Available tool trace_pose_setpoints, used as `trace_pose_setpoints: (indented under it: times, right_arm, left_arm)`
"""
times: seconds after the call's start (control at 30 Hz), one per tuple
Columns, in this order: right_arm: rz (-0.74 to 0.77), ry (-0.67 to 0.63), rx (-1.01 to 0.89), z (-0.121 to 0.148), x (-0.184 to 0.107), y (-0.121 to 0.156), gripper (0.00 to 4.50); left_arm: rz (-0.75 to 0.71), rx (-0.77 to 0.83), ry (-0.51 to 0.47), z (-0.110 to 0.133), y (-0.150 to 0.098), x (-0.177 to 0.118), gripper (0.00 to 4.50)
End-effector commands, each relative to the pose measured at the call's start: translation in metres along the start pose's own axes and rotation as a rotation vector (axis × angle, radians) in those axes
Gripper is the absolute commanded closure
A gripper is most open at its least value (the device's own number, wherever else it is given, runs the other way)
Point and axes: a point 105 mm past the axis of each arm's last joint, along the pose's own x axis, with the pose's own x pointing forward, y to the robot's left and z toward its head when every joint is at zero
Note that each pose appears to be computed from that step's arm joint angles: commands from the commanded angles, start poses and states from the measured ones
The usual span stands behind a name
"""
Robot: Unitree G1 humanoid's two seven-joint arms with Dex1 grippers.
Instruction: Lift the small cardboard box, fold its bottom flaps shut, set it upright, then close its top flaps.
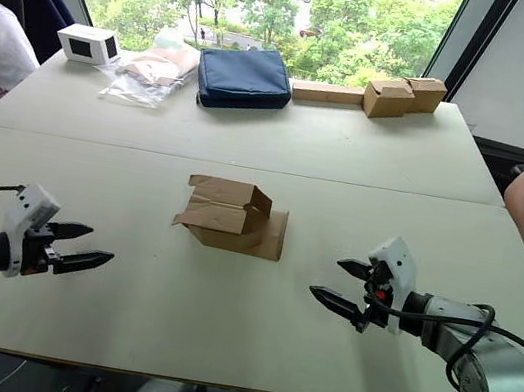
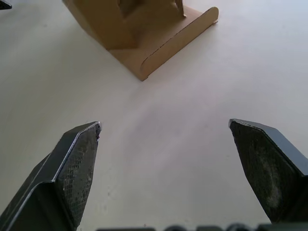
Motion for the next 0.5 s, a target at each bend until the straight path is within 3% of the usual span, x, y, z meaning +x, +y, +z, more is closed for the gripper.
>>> trace_pose_setpoints:
  times: [0.03,0.1,0.2,0.27,0.37,0.5]
  right_arm:
    - [-0.019,-0.028,-0.053,0.014,-0.003,-0.001,0.02]
    - [-0.037,-0.032,-0.077,0.017,-0.007,-0.003,0.02]
    - [-0.074,-0.006,-0.235,0.025,-0.01,-0.006,0.02]
    - [-0.067,0.051,-0.351,0.024,-0.01,-0.004,0.02]
    - [-0.037,0.006,-0.421,0.045,-0.005,0.006,0.02]
    - [0.038,-0.029,-0.475,0.059,0.004,0.034,0.02]
  left_arm:
    - [0.006,0.053,0.001,0.01,0.009,-0.001,0.0]
    - [-0.021,0.029,0.007,0.014,0.011,0.001,0.0]
    - [-0.08,-0.14,-0.007,0.029,0.017,0.007,0.0]
    - [-0.194,-0.331,-0.051,0.046,0.009,0.013,0.0]
    - [-0.441,-0.535,-0.043,0.063,-0.016,0.026,0.0]
    - [-0.6,-0.637,-0.01,0.083,-0.037,0.051,0.0]
